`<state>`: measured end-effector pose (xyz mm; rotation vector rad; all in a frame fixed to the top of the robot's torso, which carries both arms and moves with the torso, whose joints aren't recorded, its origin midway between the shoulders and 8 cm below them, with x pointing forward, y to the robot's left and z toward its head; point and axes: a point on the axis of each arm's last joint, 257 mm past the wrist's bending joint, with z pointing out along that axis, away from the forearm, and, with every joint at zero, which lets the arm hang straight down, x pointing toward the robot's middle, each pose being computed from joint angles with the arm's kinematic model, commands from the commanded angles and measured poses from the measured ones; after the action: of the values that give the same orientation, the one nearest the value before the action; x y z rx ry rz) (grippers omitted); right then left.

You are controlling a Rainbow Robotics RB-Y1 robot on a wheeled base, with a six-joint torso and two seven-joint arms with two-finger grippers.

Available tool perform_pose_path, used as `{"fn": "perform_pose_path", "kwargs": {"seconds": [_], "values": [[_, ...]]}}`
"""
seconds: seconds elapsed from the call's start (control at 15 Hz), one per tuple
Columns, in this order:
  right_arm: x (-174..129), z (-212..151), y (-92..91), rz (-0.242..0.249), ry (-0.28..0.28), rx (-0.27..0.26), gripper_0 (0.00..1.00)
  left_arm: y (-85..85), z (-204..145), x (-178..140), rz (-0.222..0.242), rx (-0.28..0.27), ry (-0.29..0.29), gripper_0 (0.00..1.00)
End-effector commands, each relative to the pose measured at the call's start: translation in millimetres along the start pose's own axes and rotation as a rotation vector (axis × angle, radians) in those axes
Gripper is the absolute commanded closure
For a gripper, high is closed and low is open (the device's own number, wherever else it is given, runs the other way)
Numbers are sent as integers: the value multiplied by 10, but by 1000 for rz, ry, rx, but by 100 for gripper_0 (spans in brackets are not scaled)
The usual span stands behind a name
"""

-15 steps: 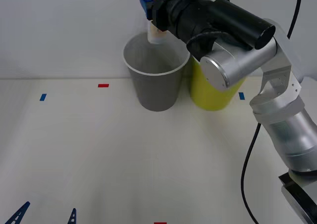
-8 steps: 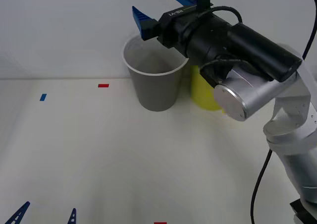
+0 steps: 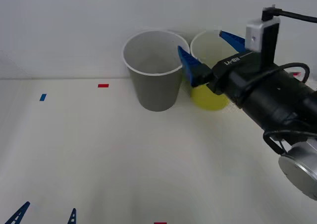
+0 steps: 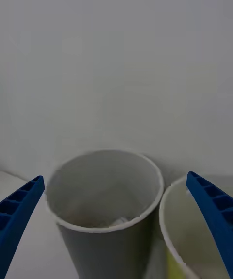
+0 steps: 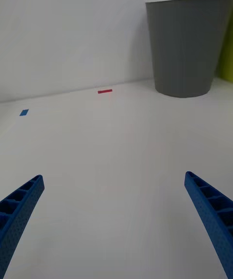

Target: Put cans in the gray bin and PET bottles in the light green bin.

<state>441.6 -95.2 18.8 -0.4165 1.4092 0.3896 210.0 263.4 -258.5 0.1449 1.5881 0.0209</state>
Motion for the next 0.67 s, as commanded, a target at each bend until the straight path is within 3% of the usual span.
{"fn": "perform_pose_path", "kwargs": {"seconds": [0.07,0.33,0.67], "values": [[106,-331,-188,32,10,54,0,0,0,0,0,0,0,0],[320,-675,-424,67,24,127,0,0,0,0,0,0,0,0],[449,-849,-612,50,56,196,0,0,0,0,0,0,0,0]]}}
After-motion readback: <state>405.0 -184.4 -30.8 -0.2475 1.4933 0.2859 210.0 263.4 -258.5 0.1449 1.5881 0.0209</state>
